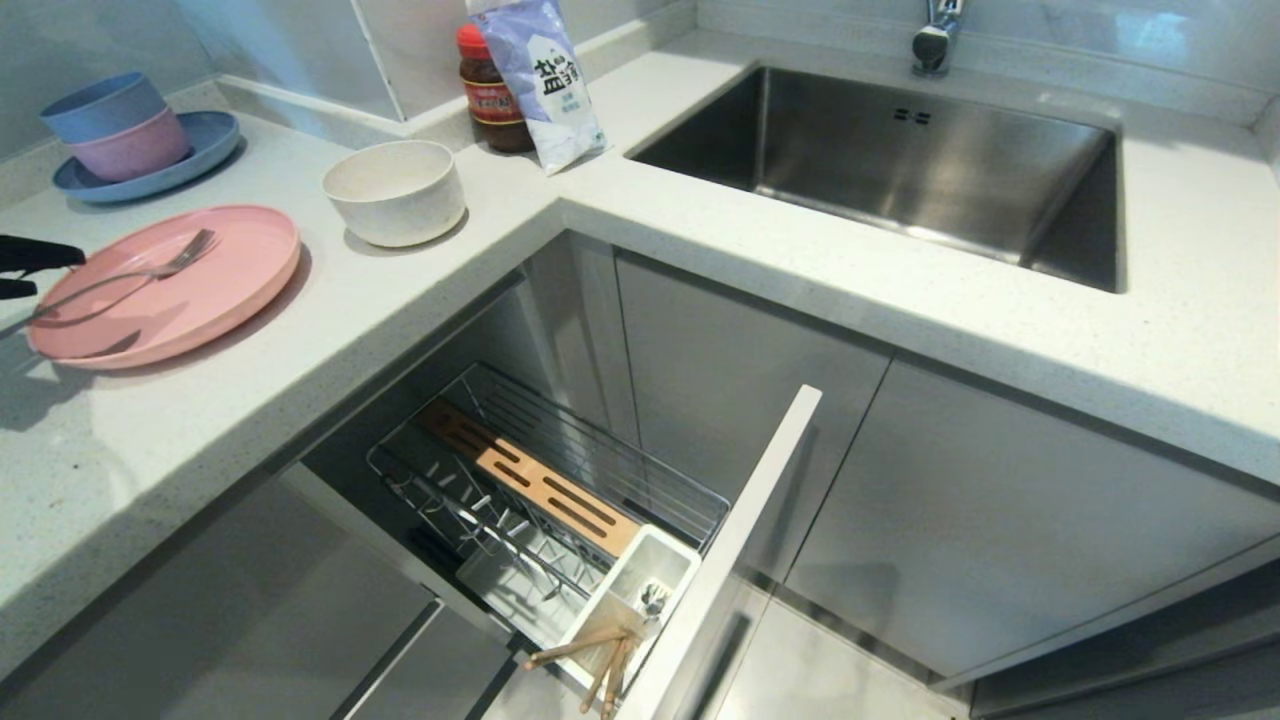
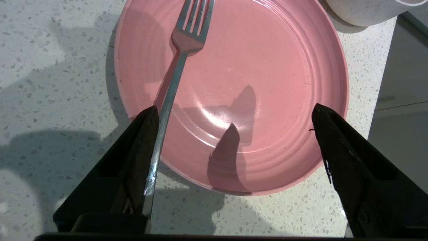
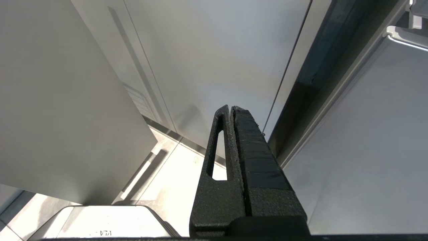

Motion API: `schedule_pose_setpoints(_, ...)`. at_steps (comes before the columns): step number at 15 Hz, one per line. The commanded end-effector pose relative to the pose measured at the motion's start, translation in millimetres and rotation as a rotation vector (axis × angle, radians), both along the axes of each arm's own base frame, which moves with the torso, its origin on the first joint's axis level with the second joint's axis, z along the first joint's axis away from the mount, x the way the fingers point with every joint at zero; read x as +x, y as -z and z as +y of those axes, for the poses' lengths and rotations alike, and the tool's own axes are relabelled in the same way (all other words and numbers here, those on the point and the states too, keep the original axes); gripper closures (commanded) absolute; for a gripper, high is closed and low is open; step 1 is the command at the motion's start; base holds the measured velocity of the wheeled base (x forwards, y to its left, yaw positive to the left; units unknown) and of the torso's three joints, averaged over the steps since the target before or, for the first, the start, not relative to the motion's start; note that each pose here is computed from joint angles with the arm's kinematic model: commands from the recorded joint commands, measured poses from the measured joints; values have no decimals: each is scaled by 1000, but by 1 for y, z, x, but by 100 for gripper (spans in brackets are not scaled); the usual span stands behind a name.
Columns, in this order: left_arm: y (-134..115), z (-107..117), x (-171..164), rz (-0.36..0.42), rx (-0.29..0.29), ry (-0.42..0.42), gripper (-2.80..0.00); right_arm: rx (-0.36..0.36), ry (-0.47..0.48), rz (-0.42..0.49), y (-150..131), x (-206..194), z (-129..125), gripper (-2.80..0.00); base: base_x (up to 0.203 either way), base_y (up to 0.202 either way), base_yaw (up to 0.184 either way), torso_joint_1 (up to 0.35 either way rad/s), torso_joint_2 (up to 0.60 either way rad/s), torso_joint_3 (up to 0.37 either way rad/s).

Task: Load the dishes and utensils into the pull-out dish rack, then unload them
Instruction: Pick up the fork and place it in the cupboard

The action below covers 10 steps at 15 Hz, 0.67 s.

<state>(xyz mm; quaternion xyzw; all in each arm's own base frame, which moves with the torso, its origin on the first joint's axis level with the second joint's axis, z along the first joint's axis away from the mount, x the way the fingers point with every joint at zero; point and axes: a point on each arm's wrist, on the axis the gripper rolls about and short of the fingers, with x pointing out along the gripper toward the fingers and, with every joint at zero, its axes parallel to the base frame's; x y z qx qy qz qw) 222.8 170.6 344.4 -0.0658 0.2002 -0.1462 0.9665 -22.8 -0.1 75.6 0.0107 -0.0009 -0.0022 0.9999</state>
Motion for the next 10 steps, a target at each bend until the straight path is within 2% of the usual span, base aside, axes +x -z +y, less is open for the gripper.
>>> schedule_pose_setpoints(1,1,0,0,1,-5,6,-280,0,0,-1,0,0,0,0,0,0,0,0,0,0)
schedule_pose_setpoints(10,9,-1,12,26,-23,35,-280,0,0,-1,0,0,0,0,0,0,0,0,0,0)
